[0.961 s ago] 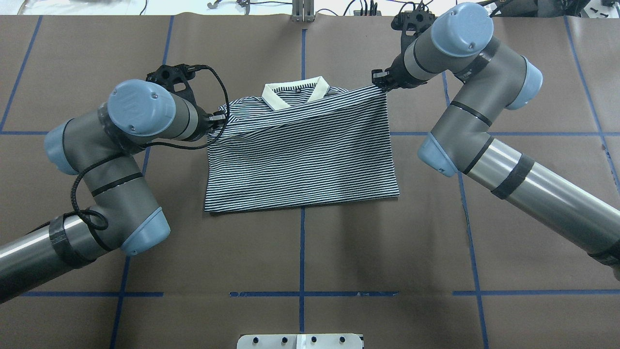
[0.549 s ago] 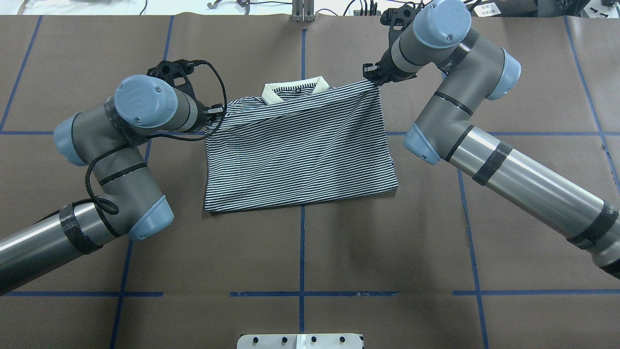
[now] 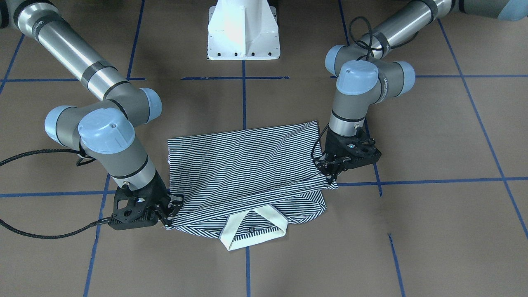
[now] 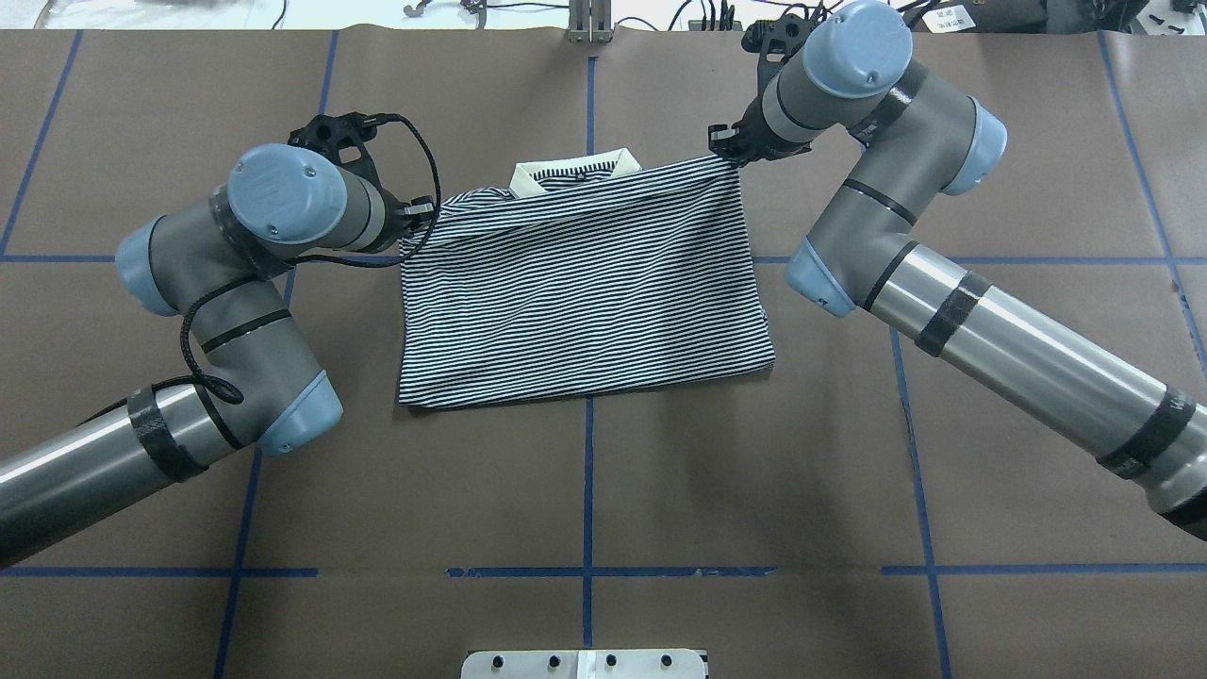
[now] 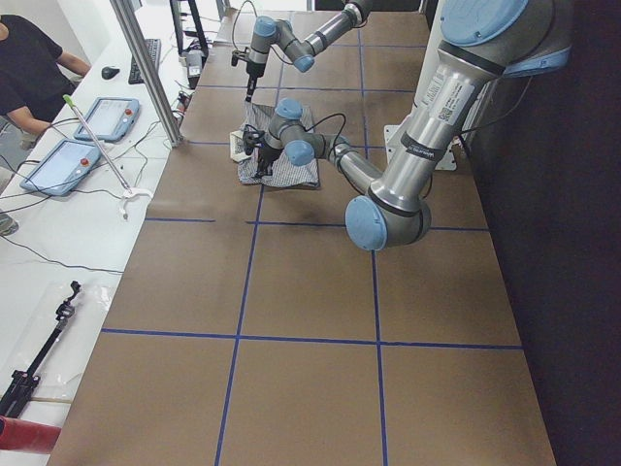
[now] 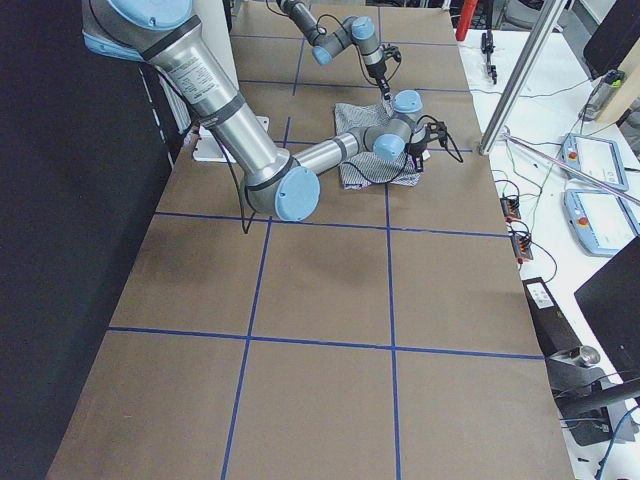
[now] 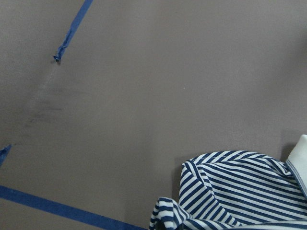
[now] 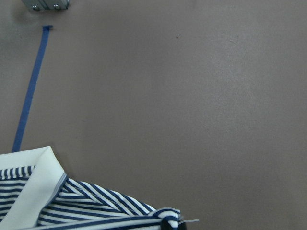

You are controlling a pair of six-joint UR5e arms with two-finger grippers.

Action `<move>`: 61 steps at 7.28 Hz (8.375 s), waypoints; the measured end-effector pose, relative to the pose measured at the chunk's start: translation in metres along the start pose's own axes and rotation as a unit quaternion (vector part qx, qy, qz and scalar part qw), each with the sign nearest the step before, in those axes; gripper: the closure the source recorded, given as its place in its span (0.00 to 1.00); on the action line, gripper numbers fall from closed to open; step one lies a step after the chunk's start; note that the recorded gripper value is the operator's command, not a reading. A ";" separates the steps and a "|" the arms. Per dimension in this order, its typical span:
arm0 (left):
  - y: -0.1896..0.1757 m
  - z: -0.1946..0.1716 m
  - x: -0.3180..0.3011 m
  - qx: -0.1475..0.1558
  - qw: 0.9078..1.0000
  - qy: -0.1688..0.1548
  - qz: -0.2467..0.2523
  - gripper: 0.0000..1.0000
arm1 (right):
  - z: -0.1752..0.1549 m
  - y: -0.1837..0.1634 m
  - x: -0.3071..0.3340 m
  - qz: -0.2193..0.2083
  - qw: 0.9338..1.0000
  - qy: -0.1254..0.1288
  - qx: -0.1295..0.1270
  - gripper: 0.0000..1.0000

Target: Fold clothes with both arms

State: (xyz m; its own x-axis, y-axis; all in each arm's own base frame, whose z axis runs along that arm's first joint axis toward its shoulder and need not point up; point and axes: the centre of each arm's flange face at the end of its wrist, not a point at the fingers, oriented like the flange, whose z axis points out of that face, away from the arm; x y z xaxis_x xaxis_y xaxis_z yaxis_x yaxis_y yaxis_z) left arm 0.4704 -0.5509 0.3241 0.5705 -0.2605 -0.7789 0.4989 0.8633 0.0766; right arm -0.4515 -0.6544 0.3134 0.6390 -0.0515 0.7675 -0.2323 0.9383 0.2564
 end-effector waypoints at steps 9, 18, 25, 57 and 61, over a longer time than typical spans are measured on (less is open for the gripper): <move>-0.004 0.011 0.009 0.004 1.000 0.015 0.001 0.00 | 0.007 0.005 0.000 -0.002 1.000 0.000 -0.003 0.00; -0.050 -0.042 0.009 0.009 0.999 0.035 -0.021 0.00 | -0.030 0.134 0.012 0.116 0.990 -0.002 -0.087 0.00; -0.048 -0.061 0.014 0.009 0.999 0.037 -0.024 0.00 | -0.019 0.208 0.008 0.109 0.987 0.032 -0.112 0.35; 0.274 -0.077 0.057 -0.196 0.973 -0.028 -0.121 1.00 | -0.191 0.252 0.038 0.127 0.976 -0.076 -0.158 0.00; 0.266 -0.087 0.060 -0.195 0.973 -0.016 -0.119 1.00 | -0.193 0.247 0.041 0.133 0.976 -0.075 -0.153 0.00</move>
State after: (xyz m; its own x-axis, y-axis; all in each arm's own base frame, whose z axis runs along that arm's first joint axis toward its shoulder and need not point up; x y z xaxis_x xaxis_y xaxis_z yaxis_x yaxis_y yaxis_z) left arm 0.5803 -0.2994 0.2430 0.4925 -0.4813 -0.7251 0.3370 0.8736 -0.3510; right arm -0.3417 -0.3586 0.2949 0.4654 0.1789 0.8668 -0.1298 0.9826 -0.1331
